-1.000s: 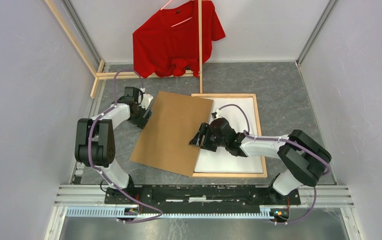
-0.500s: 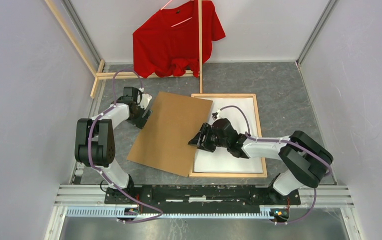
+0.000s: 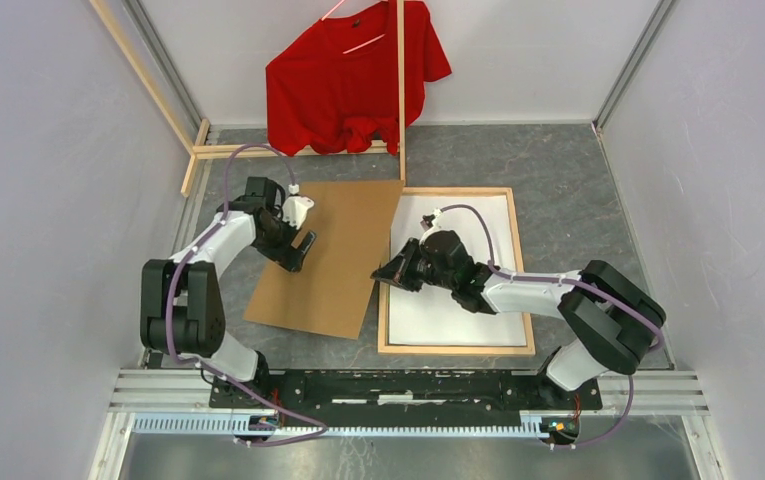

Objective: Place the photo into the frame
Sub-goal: Turn over the photo frame item at the center of the board.

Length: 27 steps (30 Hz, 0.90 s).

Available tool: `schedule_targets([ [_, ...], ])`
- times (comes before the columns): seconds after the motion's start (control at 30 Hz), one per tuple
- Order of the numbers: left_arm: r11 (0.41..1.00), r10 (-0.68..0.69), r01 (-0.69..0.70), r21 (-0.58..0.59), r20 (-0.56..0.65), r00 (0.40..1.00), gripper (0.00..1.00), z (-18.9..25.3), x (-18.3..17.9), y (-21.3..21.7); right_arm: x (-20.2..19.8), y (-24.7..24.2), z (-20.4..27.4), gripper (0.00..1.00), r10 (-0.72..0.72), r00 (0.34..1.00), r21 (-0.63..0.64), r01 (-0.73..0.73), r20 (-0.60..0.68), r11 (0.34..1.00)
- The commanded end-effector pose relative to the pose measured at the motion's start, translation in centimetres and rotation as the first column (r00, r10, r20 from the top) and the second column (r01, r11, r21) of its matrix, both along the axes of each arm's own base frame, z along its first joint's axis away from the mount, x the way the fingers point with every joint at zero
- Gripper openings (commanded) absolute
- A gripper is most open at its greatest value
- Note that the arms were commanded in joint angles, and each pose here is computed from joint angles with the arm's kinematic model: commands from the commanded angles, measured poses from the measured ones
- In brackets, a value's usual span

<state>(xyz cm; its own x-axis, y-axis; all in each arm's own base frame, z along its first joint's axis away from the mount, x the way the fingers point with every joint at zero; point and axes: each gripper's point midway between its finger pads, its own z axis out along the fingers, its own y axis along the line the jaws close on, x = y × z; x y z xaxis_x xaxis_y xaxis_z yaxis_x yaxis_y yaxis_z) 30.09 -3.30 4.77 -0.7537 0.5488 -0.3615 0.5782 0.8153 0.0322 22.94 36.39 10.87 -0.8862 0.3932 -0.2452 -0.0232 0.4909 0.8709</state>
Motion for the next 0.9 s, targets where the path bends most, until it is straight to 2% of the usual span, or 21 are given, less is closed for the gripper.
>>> schedule_targets([
  [0.0, 0.996, -0.066, 0.065, -0.056, -0.015, 0.998, 1.0, 2.3, -1.9, -0.8, 0.9, 0.6, 5.0, 0.0, -0.037, 0.994, 0.125, 0.024, 0.101, 0.992],
  [0.07, 0.992, -0.097, 0.101, -0.068, 0.067, 0.993, 1.0, 6.5, -1.1, -1.2, 1.2, 0.3, 5.5, 0.0, -0.057, 0.992, 0.125, 0.043, 0.11, 0.991],
  [0.13, 0.975, -0.175, 0.194, -0.107, 0.166, 0.971, 1.0, 11.1, -1.5, -2.3, 1.6, 0.5, 6.5, 0.0, -0.061, 0.991, 0.14, 0.045, 0.116, 0.989],
  [0.2, 0.943, -0.273, 0.313, -0.11, 0.282, 0.92, 1.0, 15.0, -3.0, -3.3, 2.0, 1.2, 7.6, 0.0, -0.057, 0.992, 0.15, 0.039, 0.116, 0.988],
  [0.27, 0.893, -0.38, 0.441, -0.085, 0.382, 0.842, 1.0, 17.1, -5.5, -4.2, 2.3, 1.7, 8.6, 0.0, -0.056, 0.993, 0.166, 0.038, 0.104, 0.985],
  [0.37, 0.84, -0.485, 0.543, 0.005, 0.455, 0.747, 1.0, 17.5, -9.3, -4.1, 2.2, 1.9, 9.6, 0.0, -0.071, 0.996, 0.213, 0.058, 0.054, 0.975],
  [0.53, 0.752, -0.622, 0.649, 0.115, 0.451, 0.64, 1.0, 15.8, -16.1, -3.3, 2.1, 2.4, 11.8, 0.0, -0.112, 0.994, 0.267, 0.107, 0.003, 0.958],
  [0.6, 0.707, -0.67, 0.684, 0.179, 0.48, 0.566, 1.0, 15.3, -18.5, -3.2, 2.2, 2.9, 13.1, 0.0, -0.125, 0.992, 0.287, 0.119, 0.002, 0.95],
  [0.77, 0.639, -0.716, 0.711, 0.294, 0.564, 0.411, 1.0, 12.9, -20.9, -3.9, 1.9, 5.0, 15.9, 0.0, -0.132, 0.991, 0.324, 0.124, 0.003, 0.938],
  [0.87, 0.658, -0.681, 0.673, 0.337, 0.647, 0.343, 1.0, 13.3, -20.1, -4.6, 1.7, 5.9, 16.8, 0.0, -0.146, 0.989, 0.335, 0.137, 0.003, 0.932],
])
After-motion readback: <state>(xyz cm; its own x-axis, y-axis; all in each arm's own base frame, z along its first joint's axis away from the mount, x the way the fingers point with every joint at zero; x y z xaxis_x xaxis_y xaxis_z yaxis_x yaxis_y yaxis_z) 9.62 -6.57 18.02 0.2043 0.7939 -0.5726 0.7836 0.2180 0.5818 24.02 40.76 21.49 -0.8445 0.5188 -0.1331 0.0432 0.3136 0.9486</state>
